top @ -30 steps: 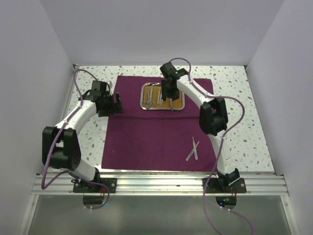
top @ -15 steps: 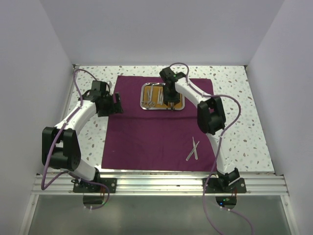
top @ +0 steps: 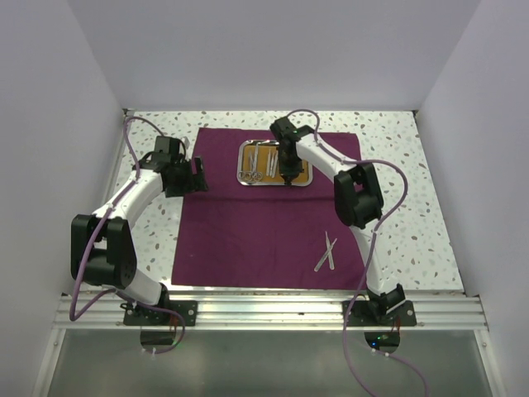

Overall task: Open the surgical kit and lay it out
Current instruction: Pick up the medical item from the container, then place the medical item in the surgical kit.

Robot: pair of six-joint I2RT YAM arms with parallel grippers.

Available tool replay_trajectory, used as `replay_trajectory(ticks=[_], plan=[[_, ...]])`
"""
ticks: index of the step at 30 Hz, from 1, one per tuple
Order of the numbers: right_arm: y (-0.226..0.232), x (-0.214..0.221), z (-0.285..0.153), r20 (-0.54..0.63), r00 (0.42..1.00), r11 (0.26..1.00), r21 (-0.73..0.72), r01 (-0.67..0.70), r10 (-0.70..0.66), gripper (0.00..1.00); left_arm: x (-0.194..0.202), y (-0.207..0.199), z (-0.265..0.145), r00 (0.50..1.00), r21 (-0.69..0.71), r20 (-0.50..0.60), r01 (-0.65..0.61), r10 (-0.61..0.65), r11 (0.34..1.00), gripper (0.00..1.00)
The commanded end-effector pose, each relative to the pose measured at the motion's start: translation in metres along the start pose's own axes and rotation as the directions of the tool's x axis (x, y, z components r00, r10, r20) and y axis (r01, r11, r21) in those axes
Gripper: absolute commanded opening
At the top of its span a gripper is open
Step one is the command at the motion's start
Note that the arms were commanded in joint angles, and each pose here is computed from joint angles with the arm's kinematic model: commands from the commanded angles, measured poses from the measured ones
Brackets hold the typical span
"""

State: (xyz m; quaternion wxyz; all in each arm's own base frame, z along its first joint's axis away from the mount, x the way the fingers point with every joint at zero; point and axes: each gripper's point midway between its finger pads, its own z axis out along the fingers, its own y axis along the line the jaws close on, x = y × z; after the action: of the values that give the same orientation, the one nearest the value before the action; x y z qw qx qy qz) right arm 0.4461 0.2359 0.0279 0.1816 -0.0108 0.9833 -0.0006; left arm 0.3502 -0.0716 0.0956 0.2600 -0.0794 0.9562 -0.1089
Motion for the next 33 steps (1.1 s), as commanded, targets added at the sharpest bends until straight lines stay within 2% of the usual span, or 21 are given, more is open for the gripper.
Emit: replay_trajectory(ticks=[1, 6, 9, 12, 18, 20, 24, 26, 27, 28, 33], plan=[[-0.008, -0.006, -0.018, 0.017, 1.000, 1.000, 0.025, 0.005, -0.006, 0.00, -0.016, -0.004, -0.010, 0.998, 0.013, 0.056, -0.014, 0.014, 1.000, 0.84], [-0.009, -0.033, -0.051, 0.077, 0.997, 1.000, 0.026, 0.015, -0.017, 0.00, -0.020, -0.005, -0.010, 0.998, 0.013, 0.064, -0.012, 0.011, 1.000, 0.84], [-0.010, -0.052, -0.091, 0.148, 0.989, 1.000, 0.005, 0.002, -0.002, 0.00, -0.024, -0.006, -0.010, 0.998, 0.017, 0.069, -0.012, 0.010, 1.000, 0.84], [-0.018, -0.043, -0.110, 0.156, 0.988, 1.000, 0.004, -0.015, 0.014, 0.00, -0.030, -0.008, -0.008, 0.997, 0.020, 0.075, -0.008, 0.006, 1.000, 0.84], [-0.045, 0.026, -0.137, 0.086, 0.995, 0.998, -0.007, -0.058, 0.058, 0.00, -0.043, -0.017, 0.002, 0.995, 0.054, 0.095, 0.030, -0.035, 0.998, 0.88], [-0.055, 0.067, -0.137, 0.035, 0.996, 0.997, -0.017, -0.077, 0.078, 0.00, -0.049, -0.024, 0.009, 0.995, 0.079, 0.088, 0.044, -0.051, 0.996, 0.88], [-0.060, 0.140, -0.118, -0.061, 0.989, 0.990, -0.041, -0.137, 0.135, 0.00, -0.058, -0.032, 0.034, 0.998, 0.090, 0.038, 0.055, -0.059, 0.994, 0.86], [-0.052, 0.157, -0.119, -0.078, 0.987, 0.986, -0.085, -0.146, 0.139, 0.00, -0.076, -0.039, 0.038, 0.997, 0.091, 0.057, 0.048, -0.053, 0.995, 0.85], [-0.048, 0.172, -0.114, -0.093, 0.987, 0.986, -0.091, -0.142, 0.133, 0.00, -0.073, -0.038, 0.049, 0.998, 0.077, 0.028, 0.052, -0.054, 0.996, 0.84], [-0.048, 0.178, -0.112, -0.101, 0.986, 0.986, -0.087, -0.141, 0.132, 0.00, -0.086, -0.044, 0.048, 0.998, 0.084, 0.052, 0.044, -0.048, 0.996, 0.84], [-0.051, 0.226, -0.100, -0.163, 0.973, 0.983, -0.061, -0.172, 0.161, 0.00, -0.106, -0.057, 0.063, 0.998, 0.082, 0.056, 0.038, -0.042, 0.996, 0.84]])
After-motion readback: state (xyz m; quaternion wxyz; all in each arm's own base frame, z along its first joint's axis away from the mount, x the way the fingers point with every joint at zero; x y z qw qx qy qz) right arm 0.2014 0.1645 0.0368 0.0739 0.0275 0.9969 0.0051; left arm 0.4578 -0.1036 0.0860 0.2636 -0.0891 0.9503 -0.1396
